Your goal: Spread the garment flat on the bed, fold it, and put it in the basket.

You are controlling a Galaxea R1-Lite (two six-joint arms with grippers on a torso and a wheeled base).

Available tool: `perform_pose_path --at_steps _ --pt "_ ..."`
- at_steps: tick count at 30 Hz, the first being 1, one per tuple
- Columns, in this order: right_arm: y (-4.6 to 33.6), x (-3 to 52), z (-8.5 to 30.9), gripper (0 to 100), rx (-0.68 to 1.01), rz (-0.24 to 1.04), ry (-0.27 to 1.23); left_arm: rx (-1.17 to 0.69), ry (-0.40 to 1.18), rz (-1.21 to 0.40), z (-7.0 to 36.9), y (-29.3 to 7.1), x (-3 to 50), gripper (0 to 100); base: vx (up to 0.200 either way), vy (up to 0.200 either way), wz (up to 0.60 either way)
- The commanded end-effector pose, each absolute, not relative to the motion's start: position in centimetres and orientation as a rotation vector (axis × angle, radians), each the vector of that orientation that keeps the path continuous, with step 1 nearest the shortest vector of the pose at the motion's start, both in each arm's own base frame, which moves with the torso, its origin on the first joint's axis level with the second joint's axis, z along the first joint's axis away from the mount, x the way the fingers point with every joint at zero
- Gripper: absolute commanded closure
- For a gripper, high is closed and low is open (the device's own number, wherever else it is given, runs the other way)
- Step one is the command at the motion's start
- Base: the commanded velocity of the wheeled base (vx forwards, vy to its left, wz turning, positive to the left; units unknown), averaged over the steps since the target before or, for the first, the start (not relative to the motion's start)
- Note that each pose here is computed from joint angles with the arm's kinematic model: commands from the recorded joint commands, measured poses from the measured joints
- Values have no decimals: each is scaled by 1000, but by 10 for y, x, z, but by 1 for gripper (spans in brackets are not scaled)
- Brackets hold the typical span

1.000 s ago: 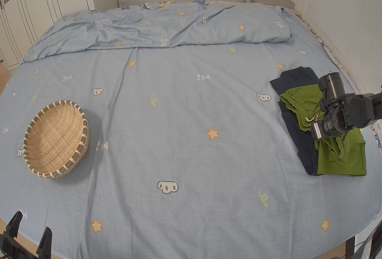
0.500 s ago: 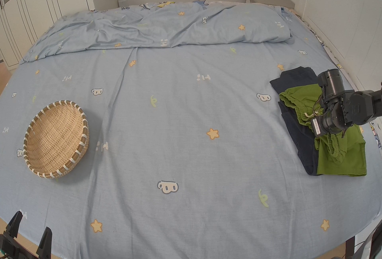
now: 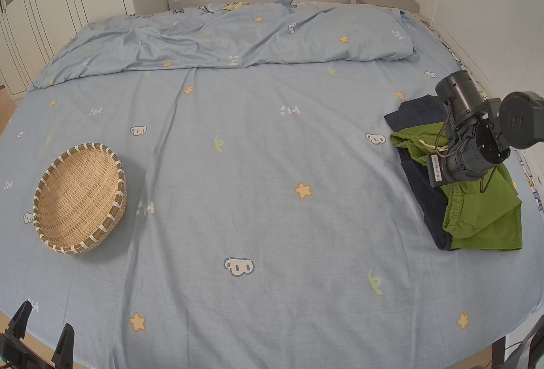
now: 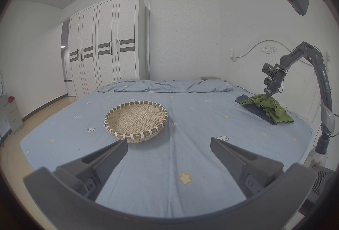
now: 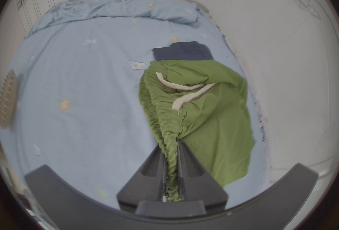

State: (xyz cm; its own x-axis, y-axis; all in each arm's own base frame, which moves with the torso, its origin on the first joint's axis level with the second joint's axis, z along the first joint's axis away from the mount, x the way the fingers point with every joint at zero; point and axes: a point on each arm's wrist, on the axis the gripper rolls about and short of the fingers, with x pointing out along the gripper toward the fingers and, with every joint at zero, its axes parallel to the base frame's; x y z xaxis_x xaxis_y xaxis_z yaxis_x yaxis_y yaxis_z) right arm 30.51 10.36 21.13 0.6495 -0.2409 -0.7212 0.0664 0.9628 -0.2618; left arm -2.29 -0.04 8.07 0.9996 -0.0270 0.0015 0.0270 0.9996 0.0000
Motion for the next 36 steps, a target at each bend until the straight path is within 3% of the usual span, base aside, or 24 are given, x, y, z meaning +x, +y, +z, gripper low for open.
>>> perform_pose_path --at_steps 1,6,20,26,33,34,36 --pt "150 280 248 100 -40 33 856 0 0 -28 75 0 -23 0 0 0 0" --pt "190 254 251 100 52 234 924 0 -2 -26 76 0 -23 0 0 0 0" --pt "308 197 261 100 140 556 898 2 0 -28 76 0 -23 0 0 0 0" --pt "335 208 257 100 160 583 869 0 0 -29 75 0 -23 0 0 0 0" --pt "359 214 224 100 99 569 928 2 0 -29 75 0 -23 0 0 0 0" --pt "360 214 223 0 95 571 928 2 0 -29 75 0 -23 0 0 0 0" --pt "364 209 221 0 84 583 932 2 -2 -29 76 0 -23 0 0 0 0"
